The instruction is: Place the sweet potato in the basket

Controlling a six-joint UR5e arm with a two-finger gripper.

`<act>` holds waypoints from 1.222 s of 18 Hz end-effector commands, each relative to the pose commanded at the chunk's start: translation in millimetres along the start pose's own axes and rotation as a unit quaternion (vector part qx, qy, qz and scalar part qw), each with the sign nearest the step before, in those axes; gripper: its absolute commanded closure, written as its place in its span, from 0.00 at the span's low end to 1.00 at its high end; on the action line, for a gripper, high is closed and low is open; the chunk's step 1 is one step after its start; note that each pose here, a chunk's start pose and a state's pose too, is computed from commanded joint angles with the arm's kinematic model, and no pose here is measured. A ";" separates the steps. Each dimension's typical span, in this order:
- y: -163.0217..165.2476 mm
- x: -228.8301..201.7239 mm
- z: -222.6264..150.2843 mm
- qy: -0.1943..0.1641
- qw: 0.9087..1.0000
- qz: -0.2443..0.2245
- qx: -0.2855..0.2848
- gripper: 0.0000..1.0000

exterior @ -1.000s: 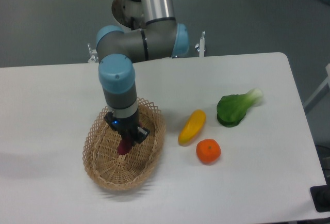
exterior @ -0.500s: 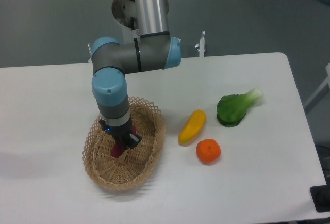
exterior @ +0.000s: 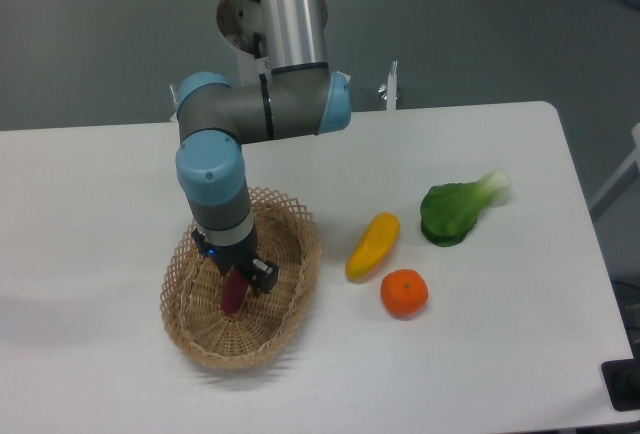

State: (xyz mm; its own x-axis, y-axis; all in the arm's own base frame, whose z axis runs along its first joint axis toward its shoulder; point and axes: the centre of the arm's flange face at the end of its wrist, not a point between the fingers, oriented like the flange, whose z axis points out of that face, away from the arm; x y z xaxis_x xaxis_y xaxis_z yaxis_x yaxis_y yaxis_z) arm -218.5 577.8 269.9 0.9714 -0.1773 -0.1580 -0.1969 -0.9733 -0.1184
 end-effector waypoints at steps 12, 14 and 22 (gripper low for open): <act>58.9 -166.6 -132.8 -0.096 0.988 -0.091 0.084 0.00; 79.8 -188.0 -142.0 -0.097 0.989 -0.085 0.073 0.00; 157.7 -235.0 -169.0 -0.065 0.996 0.060 0.001 0.00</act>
State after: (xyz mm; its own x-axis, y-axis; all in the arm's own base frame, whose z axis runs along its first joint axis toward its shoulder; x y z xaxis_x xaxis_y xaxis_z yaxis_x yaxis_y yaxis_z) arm -455.4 441.3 454.1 0.9155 -0.2711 -0.2972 -0.3102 -0.9461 -0.0926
